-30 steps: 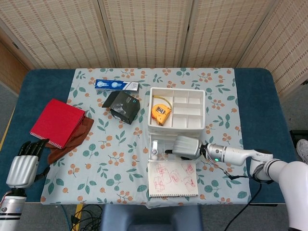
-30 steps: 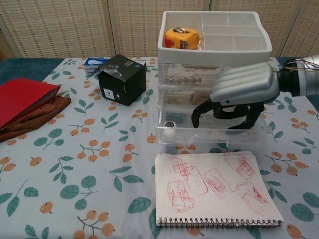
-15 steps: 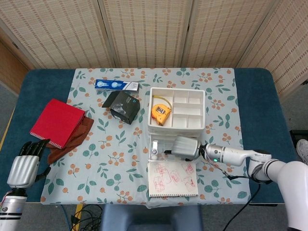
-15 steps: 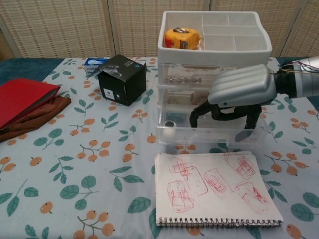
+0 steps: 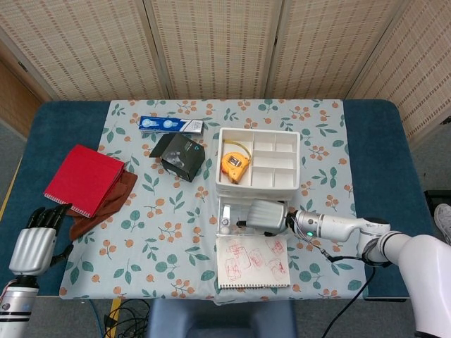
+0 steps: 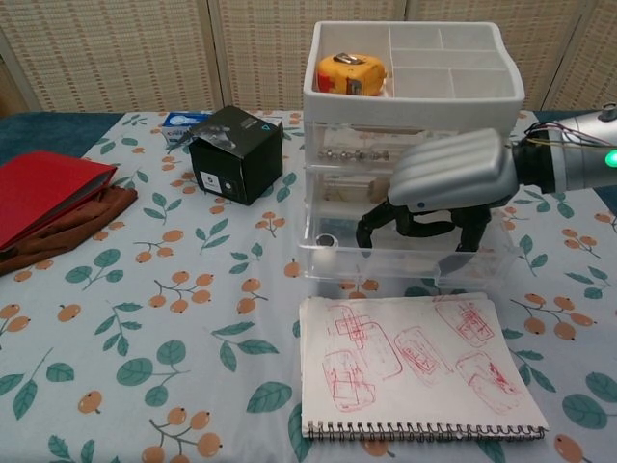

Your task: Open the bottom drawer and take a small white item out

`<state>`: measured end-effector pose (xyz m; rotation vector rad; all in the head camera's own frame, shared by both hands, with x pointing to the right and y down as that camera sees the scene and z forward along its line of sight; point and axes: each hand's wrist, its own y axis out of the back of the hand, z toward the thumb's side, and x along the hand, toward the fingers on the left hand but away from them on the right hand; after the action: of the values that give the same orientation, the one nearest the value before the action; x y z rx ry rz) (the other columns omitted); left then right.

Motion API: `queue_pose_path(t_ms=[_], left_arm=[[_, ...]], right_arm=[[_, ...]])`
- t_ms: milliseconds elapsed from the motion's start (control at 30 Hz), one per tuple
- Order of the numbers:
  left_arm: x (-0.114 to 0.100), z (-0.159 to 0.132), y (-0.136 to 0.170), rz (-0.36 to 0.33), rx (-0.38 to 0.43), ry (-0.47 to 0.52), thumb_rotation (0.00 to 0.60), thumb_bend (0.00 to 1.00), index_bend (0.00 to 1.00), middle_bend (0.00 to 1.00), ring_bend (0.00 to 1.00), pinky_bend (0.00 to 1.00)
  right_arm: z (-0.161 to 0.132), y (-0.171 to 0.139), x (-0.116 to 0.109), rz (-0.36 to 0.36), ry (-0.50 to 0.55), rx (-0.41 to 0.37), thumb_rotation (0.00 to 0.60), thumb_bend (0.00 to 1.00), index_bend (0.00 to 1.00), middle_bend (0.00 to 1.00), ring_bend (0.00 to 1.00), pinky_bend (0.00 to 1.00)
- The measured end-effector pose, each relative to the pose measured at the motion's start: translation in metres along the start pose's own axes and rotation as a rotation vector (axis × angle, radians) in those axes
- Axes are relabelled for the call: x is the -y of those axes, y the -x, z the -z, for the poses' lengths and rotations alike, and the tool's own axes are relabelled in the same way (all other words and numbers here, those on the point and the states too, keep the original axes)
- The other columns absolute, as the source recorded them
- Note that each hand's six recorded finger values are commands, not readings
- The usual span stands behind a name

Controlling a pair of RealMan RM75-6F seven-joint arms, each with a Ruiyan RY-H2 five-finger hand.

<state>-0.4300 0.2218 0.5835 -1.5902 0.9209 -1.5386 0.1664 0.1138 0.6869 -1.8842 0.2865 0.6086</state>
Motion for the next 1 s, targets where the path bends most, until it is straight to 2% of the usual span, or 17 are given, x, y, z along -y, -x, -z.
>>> queue_pose_path(t_ms=[333, 500, 633, 1000], left_arm=[[0.001, -0.001, -0.001, 0.0, 0.004, 0.002, 0.6, 0.23, 0.1, 0.16, 0.17, 0.11], [0.0, 0.0, -0.001, -0.001, 0.002, 0.002, 0.6, 0.23, 0.1, 0.16, 0.17, 0.11], [0.0, 0.0, -0.001, -0.003, 0.003, 0.004, 0.6, 0.23, 0.1, 0.16, 0.17, 0.11], [-0.001, -0.003, -0.003, -0.006, 0.018, 0.007, 0.6, 0.23, 0.1, 0.16, 0.17, 0.11]], right_arm=[[0.0, -0.001, 0.002, 0.0, -0.006, 0.006, 0.6, 0.29, 0.42, 0.86, 1.0, 0.98], [0.0, -0.001, 0.0, 0.021, -0.002, 0.008, 0.6, 0.32, 0.5, 0.87, 1.0, 0.98], [0.002, -0.002, -0.004, 0.04, -0.003, 0.016, 0.6, 0.34, 0.52, 0.87, 1.0, 0.98], [0.005, -0.025, -0.036, 0.186, -0.019, 0.075, 0.6, 0.36, 0.52, 0.87, 1.0, 0.98]])
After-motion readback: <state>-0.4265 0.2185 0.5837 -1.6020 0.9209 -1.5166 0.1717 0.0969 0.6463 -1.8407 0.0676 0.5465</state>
